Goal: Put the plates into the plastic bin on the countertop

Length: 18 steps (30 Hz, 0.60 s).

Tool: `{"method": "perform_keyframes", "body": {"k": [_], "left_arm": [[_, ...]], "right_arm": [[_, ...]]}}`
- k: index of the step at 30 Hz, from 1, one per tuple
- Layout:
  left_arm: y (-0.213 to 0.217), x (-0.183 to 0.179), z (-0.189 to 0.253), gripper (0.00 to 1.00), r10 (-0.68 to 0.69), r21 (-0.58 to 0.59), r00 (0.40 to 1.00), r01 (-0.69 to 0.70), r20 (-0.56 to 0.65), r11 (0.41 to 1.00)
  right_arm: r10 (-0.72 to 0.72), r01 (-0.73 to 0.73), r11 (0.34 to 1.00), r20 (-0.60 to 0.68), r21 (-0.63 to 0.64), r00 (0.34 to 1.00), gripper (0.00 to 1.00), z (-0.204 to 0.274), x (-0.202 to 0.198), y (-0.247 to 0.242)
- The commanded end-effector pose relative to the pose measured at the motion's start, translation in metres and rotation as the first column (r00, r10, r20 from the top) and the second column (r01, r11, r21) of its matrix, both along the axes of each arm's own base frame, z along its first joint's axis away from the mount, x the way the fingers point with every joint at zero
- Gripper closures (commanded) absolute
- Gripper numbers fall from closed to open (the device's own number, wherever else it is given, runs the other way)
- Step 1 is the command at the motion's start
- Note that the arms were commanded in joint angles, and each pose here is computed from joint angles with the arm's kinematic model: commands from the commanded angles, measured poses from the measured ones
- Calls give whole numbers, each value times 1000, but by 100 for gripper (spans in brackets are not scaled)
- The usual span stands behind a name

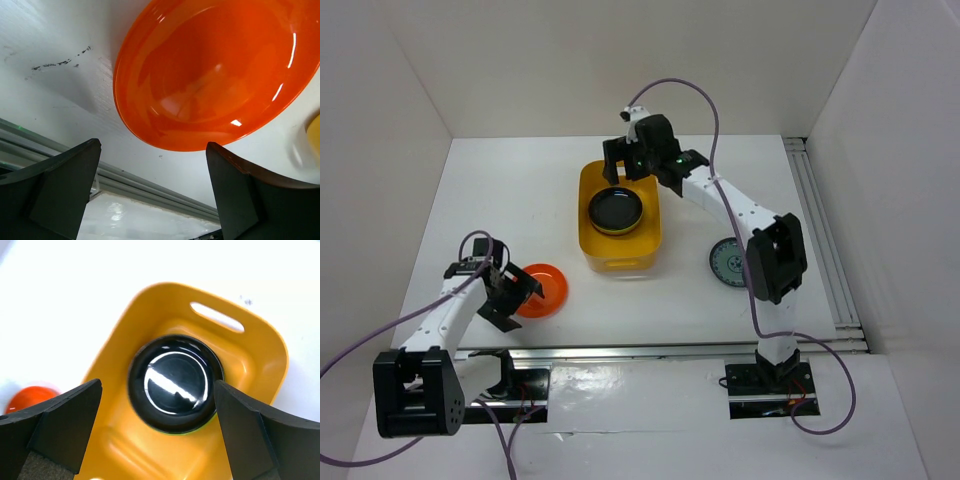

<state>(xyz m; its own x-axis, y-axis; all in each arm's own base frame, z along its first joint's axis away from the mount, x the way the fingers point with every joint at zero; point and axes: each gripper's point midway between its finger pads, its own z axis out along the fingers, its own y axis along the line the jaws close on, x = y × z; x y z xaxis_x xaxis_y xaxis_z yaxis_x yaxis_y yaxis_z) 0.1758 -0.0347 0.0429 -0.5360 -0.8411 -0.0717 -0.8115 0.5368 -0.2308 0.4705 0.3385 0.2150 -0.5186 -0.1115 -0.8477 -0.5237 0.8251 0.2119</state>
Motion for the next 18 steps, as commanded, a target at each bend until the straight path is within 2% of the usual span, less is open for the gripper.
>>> {"method": "perform_keyframes", "body": {"k": [1,6,12,15,17,18], "left_arm": [[-3,5,-2,0,37,-8,999,-36,23,999],[-2,-1,-17,4,80,1,997,-80,4,997],[6,-4,-34,14,123,46,992,-121,-42,992],[8,-3,-37,24,136,57,989,-133,-50,989],[13,0,-39,24,151,82,987,-146,-52,986],[13,3,-38,28,151,83,987,-147,-52,986]], "right_arm": [[37,-57,992,173,112,984,0,97,-14,2],[40,-70,988,209,137,977,0,121,-28,-5],[48,-79,987,213,142,976,0,126,-39,-11],[54,-89,985,224,150,973,0,134,-45,-13],[53,-91,984,233,155,971,0,137,-46,-14],[61,-99,983,232,157,971,0,137,-48,-13]]}}
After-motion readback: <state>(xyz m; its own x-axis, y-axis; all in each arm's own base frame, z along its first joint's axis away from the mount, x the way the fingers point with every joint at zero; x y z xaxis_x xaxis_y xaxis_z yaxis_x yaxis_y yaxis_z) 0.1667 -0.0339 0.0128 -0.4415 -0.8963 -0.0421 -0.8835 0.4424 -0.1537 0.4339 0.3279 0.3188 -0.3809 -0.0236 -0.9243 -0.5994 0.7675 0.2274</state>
